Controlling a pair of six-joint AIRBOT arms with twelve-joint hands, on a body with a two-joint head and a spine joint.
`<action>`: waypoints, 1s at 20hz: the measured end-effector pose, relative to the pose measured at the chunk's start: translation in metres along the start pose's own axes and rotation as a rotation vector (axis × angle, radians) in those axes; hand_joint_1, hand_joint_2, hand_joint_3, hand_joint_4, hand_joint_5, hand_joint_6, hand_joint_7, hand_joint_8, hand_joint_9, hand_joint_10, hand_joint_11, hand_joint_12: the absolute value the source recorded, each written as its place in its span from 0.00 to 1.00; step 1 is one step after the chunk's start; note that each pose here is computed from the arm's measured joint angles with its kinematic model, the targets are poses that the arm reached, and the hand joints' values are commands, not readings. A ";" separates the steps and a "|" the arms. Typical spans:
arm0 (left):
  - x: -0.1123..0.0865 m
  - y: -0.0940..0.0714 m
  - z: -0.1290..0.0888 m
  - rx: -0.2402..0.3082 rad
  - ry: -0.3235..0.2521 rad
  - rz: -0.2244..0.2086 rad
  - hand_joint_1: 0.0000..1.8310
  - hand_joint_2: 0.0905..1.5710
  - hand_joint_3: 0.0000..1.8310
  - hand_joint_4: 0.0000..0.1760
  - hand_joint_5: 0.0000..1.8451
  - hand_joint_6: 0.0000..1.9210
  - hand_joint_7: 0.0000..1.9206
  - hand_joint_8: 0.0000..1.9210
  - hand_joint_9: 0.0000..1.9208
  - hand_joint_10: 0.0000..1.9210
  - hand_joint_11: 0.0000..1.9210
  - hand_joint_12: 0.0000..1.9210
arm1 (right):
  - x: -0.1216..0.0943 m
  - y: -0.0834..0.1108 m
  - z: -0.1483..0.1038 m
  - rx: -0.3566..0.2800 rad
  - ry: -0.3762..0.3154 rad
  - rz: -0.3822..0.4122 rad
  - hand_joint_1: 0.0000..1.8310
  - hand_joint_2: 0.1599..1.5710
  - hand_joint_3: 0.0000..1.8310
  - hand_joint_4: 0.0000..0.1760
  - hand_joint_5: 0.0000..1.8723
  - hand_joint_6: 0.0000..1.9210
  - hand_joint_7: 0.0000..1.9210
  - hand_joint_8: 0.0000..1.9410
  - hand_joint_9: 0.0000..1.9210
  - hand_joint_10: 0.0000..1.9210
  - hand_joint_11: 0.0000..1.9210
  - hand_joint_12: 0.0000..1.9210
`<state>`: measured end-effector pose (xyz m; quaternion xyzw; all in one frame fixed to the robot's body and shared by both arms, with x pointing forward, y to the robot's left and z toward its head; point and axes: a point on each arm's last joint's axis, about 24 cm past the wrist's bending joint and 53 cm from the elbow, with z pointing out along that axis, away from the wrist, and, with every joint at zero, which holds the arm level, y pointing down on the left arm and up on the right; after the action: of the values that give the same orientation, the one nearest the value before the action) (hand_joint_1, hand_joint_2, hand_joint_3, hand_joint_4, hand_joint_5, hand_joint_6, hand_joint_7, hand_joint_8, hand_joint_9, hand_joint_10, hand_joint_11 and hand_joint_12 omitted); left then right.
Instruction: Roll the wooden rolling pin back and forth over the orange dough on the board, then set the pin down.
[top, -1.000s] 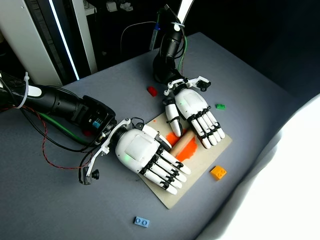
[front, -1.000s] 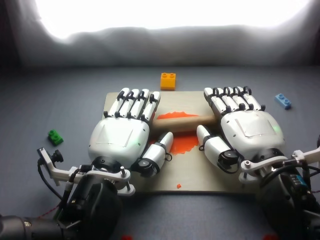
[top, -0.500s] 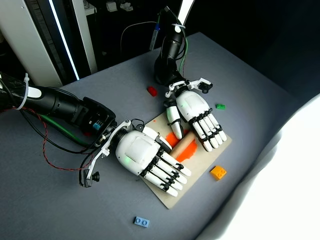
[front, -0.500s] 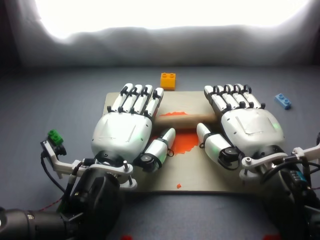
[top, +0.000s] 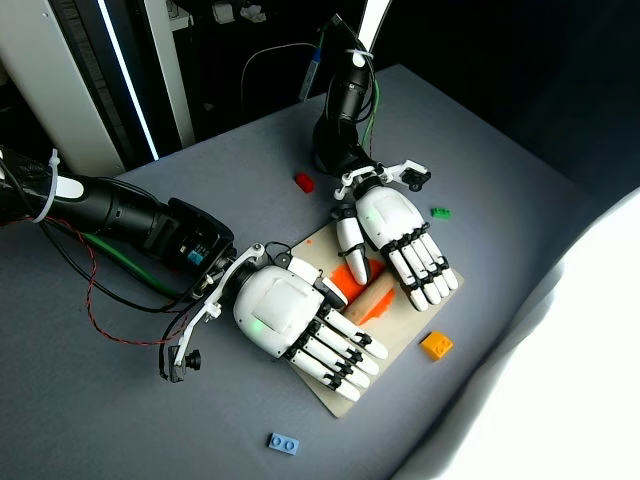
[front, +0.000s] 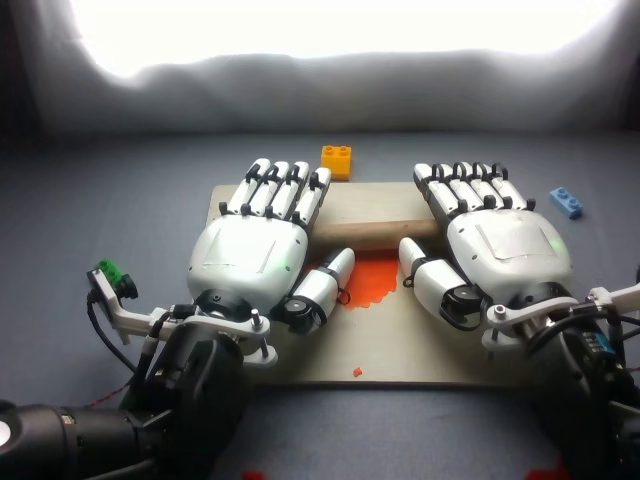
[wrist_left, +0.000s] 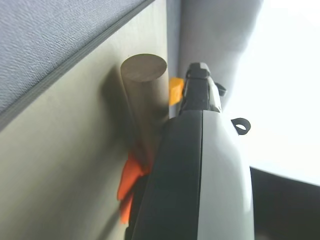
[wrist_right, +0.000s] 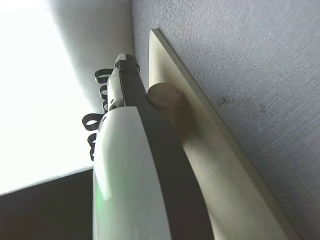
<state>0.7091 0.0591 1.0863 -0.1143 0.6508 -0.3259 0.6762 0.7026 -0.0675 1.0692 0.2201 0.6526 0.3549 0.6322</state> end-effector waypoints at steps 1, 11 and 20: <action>0.000 0.000 0.000 0.000 0.000 0.000 0.00 1.00 0.01 0.00 0.01 0.00 0.00 0.00 0.00 0.00 0.00 0.00 | 0.000 -0.001 0.000 0.004 0.000 0.003 0.00 1.00 0.06 0.00 0.06 0.00 0.06 0.00 0.05 0.00 0.00 0.11; 0.002 0.001 0.005 0.013 -0.005 0.004 0.00 1.00 0.01 0.00 0.01 0.00 0.00 0.00 0.00 0.00 0.00 0.00 | -0.004 -0.005 0.006 0.013 -0.003 0.002 0.00 1.00 0.06 0.00 0.07 0.00 0.07 0.00 0.06 0.00 0.00 0.13; 0.001 0.002 0.009 0.020 -0.005 0.016 0.00 1.00 0.02 0.00 0.01 0.00 0.01 0.00 0.00 0.00 0.00 0.00 | -0.008 -0.006 0.016 0.011 0.002 0.014 0.00 1.00 0.06 0.00 0.06 0.00 0.05 0.00 0.05 0.00 0.00 0.12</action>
<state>0.7185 0.0572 1.0857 -0.1032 0.6468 -0.3268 0.6814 0.7198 -0.0745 1.0712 0.2278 0.6534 0.3562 0.6279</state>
